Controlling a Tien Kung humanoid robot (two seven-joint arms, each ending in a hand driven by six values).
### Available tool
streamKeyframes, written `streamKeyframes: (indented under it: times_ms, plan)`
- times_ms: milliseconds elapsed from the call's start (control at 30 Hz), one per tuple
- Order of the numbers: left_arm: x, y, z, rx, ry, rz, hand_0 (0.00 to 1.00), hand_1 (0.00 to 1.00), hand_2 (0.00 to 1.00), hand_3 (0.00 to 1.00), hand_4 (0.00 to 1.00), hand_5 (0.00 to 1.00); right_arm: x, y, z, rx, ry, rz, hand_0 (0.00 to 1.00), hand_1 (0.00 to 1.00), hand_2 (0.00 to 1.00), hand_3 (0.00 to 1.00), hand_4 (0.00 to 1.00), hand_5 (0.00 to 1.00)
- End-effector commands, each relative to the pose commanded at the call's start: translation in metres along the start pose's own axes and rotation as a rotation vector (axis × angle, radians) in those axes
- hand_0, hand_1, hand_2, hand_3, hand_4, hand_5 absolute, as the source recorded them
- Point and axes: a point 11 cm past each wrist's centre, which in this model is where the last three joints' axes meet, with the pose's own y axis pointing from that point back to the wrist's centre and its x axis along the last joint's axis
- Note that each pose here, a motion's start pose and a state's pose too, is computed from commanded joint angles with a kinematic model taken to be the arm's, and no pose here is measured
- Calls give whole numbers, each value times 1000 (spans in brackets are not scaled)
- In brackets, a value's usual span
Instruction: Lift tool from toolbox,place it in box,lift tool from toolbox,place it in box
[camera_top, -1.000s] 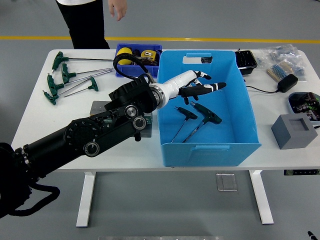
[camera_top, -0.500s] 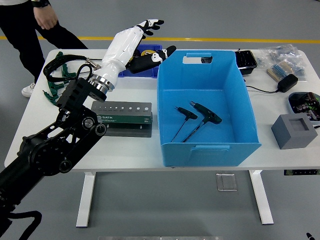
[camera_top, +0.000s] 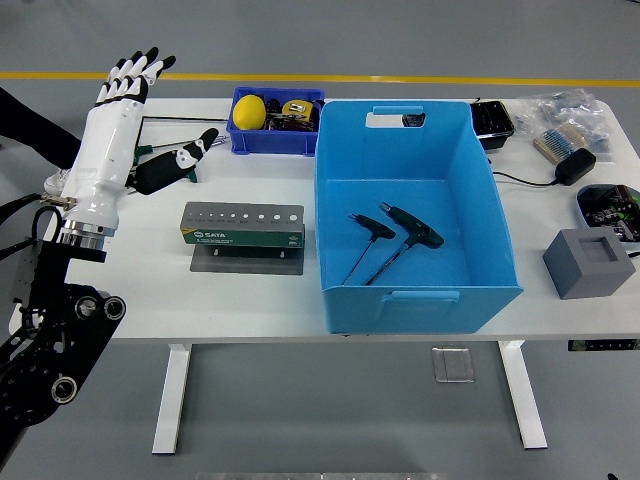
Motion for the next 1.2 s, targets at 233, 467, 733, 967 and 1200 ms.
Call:
streamKeyframes:
  times_ms: [233,467,733,967,1200]
  plan:
    - [29,47,-62,204,-66,120,998,998,998,959,866,666,-4,0,8,-15,1,-7,613,554,674,752,981,934]
    - [52,73,-97,393,2,303,963,998,998,959,856,651,-8,1,12,-25,17,-17,616,556,678,753,979,934]
    - [54,66,-78,305,267,420,789,846,874,687,848,639,-10,1,9,-20,14,-19,616,556,679,748,976,933]
    - [56,48,-67,327,635,483,738,787,808,657,863,665,-9,1,7,-16,16,-19,615,560,681,749,974,932]
    - [51,45,-67,414,975,514,696,690,742,687,894,697,-9,1,6,-13,13,-19,612,560,683,751,972,933]
